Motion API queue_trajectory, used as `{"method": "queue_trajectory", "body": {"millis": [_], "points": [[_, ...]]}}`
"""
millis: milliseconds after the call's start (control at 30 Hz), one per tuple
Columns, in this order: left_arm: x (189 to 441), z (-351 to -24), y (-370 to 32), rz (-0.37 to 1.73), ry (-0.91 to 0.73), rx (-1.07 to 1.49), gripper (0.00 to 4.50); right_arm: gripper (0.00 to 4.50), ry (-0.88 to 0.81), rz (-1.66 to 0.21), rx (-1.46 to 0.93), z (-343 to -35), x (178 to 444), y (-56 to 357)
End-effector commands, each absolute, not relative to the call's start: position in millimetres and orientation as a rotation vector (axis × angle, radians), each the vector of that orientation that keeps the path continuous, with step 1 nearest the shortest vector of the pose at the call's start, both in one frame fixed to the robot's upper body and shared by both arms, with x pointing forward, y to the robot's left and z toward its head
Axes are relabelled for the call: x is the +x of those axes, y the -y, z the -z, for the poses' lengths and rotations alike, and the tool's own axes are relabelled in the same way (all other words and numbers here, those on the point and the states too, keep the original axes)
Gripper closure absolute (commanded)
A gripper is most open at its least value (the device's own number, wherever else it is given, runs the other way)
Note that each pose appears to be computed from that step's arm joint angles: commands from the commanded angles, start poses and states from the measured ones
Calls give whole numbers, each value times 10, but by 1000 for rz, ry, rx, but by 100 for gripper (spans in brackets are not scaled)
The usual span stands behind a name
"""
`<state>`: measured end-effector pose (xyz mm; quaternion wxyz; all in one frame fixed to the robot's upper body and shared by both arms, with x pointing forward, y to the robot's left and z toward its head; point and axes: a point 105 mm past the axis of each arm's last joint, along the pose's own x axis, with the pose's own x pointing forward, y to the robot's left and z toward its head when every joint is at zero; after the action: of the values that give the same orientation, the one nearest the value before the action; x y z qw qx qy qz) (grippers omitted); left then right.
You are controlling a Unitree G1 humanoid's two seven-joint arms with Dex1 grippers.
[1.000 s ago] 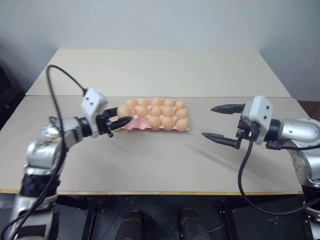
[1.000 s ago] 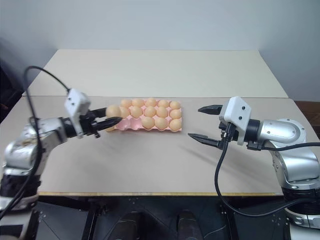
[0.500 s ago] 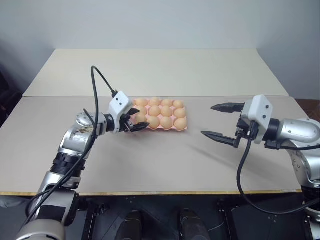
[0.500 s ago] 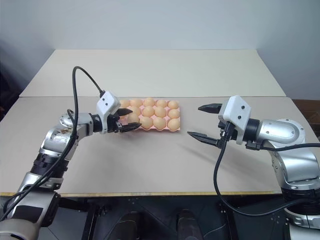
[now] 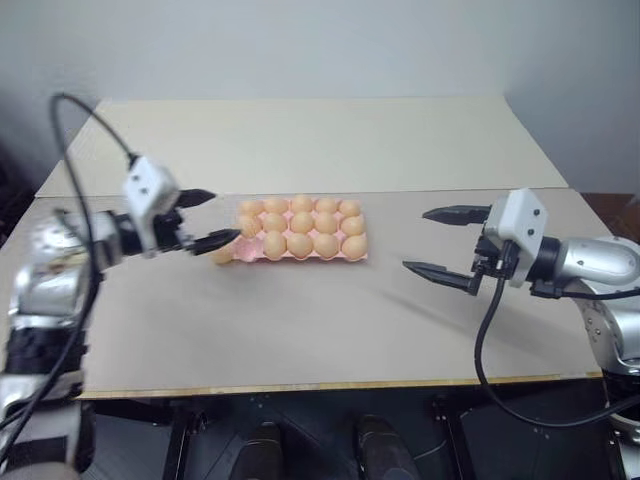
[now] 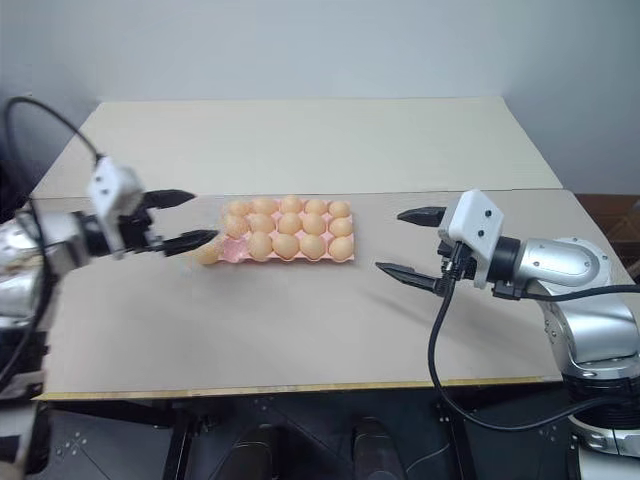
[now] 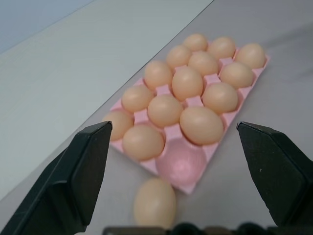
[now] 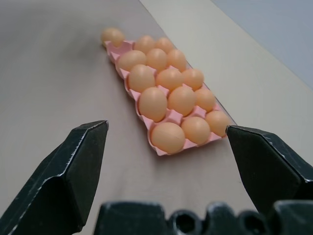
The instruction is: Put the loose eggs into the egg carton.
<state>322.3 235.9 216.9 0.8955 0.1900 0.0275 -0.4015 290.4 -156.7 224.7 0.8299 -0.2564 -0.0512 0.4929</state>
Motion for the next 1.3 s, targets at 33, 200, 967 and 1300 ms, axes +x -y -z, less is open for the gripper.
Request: {"method": "queue_trajectory", "body": {"millis": [33, 200, 967, 1300], "points": [[2907, -2410, -2517, 873, 11, 416, 5, 0, 131, -1081, -533, -2326, 2833, 1563], [2628, -2350, -2643, 870, -34, 327, 5, 0, 95, -1135, -517, -2259, 2752, 1593], [3641, -1716, -2417, 613, -142, 273, 5, 0, 116, -1125, -539, -2290, 2753, 1532], [3942, -1457, -2318, 564, -166, 243, 5, 0, 121, -1093, -547, -2286, 2709, 1560]]}}
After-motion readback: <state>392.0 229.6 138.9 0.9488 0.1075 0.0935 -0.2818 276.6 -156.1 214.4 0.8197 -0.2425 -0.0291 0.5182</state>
